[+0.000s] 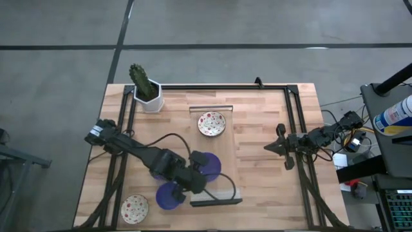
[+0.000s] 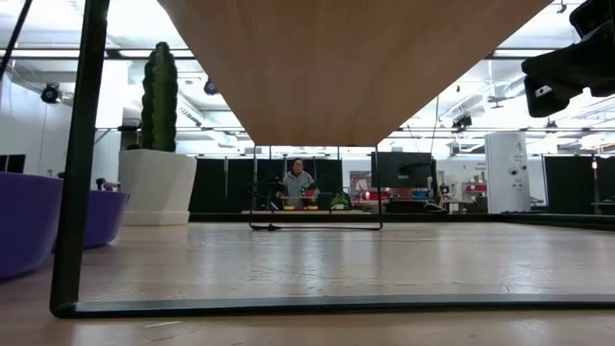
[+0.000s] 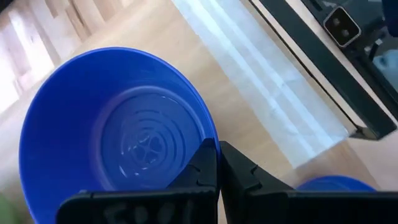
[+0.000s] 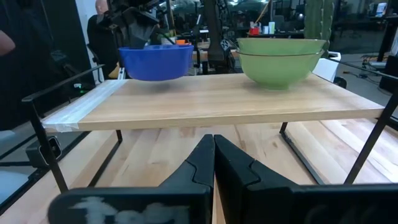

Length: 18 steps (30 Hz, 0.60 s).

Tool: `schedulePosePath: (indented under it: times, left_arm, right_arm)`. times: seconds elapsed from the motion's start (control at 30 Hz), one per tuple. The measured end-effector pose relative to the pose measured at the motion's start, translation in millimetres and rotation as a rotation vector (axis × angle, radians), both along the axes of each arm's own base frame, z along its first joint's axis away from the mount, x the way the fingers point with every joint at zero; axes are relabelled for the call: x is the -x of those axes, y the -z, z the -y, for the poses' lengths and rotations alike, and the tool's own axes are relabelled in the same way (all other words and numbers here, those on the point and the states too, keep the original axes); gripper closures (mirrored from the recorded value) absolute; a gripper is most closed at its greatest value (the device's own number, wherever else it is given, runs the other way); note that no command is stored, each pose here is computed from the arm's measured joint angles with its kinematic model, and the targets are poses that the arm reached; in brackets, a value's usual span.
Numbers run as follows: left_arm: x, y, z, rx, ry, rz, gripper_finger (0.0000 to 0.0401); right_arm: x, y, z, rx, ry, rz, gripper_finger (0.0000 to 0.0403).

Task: Pick & Place Mini bowls
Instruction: Put the top blue bowl on the shelf

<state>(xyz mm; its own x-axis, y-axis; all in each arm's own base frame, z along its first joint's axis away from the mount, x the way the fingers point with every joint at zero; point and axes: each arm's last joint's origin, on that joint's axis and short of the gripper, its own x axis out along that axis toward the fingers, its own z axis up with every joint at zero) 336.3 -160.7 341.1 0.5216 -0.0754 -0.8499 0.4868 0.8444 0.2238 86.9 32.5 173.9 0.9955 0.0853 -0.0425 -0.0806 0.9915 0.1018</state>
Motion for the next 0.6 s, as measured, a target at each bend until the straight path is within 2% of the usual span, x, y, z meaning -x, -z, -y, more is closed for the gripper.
schedulePosePath:
  times: [0.33,0.6]
  left_arm:
    - [-8,0,-2,0.04,0.057,0.022,0.0401]
    - [-16,13,-1,0.019,0.067,-0.007,0.0401]
  right_arm:
    - [0,0,0,0.0,0.0,0.0,0.0394]
    - [0,0,0,0.0,0.0,0.0,0.0394]
